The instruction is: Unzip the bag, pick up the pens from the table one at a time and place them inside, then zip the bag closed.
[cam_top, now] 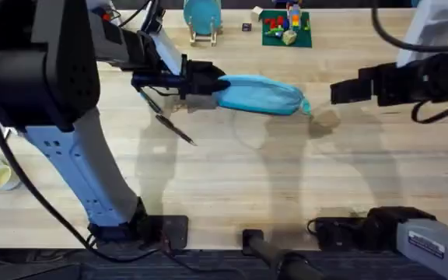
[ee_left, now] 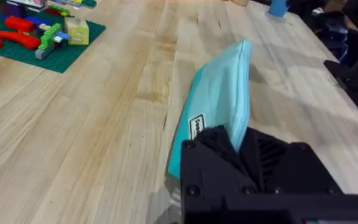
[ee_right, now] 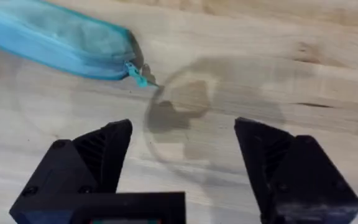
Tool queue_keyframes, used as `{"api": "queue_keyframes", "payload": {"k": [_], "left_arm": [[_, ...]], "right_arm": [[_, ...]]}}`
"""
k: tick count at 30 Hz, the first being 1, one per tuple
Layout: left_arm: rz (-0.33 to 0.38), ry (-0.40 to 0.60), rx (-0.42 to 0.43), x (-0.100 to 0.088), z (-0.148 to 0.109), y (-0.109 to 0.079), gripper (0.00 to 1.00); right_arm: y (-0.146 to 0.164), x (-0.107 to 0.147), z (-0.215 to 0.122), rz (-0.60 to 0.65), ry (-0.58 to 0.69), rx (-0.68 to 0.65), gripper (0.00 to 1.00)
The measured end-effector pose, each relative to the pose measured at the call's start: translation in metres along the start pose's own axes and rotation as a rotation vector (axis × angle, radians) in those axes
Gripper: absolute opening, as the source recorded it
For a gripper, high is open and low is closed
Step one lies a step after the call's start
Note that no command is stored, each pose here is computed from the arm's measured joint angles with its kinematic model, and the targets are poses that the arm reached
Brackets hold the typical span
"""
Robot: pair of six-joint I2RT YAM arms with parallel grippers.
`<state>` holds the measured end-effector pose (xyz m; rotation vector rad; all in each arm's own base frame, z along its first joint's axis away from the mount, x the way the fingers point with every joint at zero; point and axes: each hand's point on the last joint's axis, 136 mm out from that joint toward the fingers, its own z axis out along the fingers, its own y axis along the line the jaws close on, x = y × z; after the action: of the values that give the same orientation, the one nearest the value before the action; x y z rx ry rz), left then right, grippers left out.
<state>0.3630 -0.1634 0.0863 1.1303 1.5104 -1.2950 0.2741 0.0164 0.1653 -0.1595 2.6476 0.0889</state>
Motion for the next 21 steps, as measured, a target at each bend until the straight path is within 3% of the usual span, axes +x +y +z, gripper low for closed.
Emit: {"api": "queue_keyframes", "payload": {"k": [9,21], "left_arm": [[0.0,0.0,0.0,0.0,0.0,0.0,0.043],[0.0,0.0,0.0,0.0,0.0,0.0,0.043]], "right_arm": [[0.018,0.007,0.026,-0.098,0.091,-0.132,0.998],[0.021,0.015,0.055,-0.154,0.18,-0.17,0.998]]}}
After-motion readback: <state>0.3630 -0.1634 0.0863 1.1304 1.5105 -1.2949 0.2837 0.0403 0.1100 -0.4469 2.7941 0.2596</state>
